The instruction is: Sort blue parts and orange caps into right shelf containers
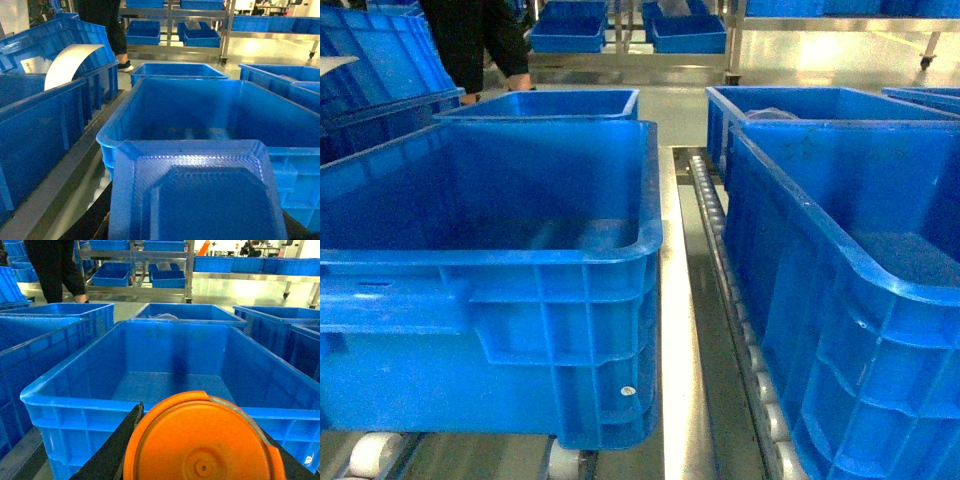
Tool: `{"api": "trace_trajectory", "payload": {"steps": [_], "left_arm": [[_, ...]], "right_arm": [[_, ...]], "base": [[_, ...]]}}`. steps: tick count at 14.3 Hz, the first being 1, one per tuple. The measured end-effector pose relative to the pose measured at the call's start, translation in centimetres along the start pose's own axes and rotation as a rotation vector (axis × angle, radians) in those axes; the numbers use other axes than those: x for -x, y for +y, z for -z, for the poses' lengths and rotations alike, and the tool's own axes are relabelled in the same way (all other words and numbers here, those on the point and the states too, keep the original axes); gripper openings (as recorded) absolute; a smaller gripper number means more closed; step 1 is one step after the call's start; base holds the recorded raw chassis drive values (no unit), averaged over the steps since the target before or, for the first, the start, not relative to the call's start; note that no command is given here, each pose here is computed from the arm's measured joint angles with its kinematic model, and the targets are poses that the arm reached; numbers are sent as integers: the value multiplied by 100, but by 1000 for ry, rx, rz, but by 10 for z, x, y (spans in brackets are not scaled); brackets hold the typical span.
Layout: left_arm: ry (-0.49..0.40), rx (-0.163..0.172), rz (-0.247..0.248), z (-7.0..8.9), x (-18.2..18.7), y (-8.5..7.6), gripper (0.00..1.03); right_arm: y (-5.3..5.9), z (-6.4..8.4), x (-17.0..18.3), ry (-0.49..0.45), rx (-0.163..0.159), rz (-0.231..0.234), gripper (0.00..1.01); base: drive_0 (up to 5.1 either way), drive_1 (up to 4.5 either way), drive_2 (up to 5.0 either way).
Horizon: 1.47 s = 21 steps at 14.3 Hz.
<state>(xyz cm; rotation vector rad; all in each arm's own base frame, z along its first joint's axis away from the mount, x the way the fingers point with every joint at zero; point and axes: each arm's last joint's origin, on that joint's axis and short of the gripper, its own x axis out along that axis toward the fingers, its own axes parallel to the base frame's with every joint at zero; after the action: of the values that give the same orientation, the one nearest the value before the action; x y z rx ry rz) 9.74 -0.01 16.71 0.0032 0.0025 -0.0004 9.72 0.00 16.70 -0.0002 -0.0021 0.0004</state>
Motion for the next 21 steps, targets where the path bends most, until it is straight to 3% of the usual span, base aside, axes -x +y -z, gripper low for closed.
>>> {"api": "trace_trajectory", "payload": {"steps": [20, 21], "left_arm": [[0, 0, -3, 0, 0, 0, 43], [2, 23, -49, 0, 0, 0, 43]], "right_arm": [[0, 0, 0, 0, 0, 0, 45], [1, -5, 0, -50, 18, 59, 45]], "base": [[0, 0, 0], [0, 0, 0]]}}
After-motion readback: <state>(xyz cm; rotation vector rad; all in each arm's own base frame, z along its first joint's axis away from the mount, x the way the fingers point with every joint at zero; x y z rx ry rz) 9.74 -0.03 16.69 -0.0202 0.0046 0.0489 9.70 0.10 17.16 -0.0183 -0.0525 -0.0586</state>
